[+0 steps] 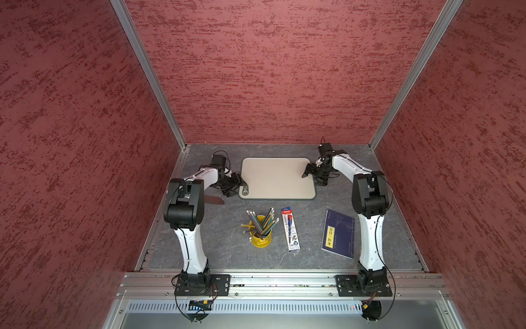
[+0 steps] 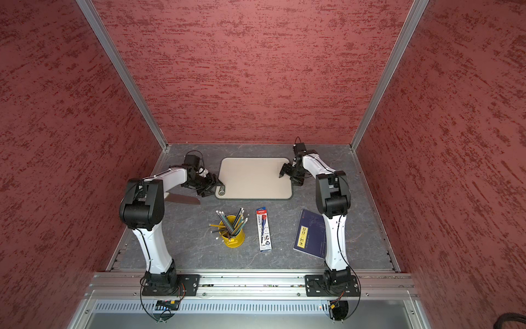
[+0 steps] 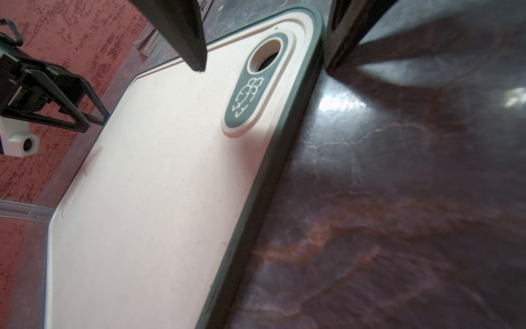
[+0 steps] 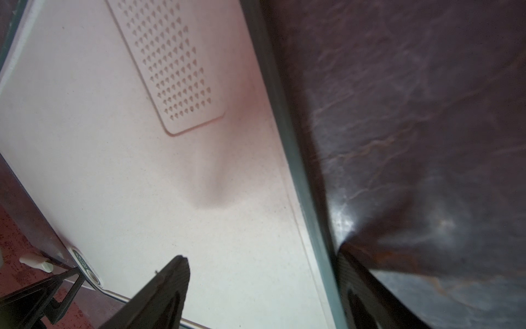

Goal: Align the knife with the edge of the cutting board
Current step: Move the work surface to the center of the board.

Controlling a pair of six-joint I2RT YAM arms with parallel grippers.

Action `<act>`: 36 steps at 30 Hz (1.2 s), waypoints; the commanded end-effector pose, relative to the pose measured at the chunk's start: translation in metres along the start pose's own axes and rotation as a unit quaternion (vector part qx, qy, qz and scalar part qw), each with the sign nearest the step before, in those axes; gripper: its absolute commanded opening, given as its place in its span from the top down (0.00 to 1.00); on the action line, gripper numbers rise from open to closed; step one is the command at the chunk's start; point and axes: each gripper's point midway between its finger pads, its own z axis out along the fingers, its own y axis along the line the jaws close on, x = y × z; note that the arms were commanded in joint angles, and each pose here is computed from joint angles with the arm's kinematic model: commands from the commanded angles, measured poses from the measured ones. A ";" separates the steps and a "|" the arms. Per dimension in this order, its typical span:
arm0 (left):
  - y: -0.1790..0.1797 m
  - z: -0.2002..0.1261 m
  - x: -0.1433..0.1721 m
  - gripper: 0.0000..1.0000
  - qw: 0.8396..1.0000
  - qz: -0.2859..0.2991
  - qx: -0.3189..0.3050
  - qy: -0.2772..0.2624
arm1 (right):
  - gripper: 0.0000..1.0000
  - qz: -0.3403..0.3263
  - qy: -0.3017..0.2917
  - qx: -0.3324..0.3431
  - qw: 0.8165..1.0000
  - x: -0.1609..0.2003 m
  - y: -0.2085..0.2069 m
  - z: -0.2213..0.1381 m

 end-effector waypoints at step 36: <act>-0.020 0.014 0.033 0.30 0.998 0.012 0.010 0.059 | 0.10 0.018 0.028 0.005 0.999 0.016 -0.001 -0.010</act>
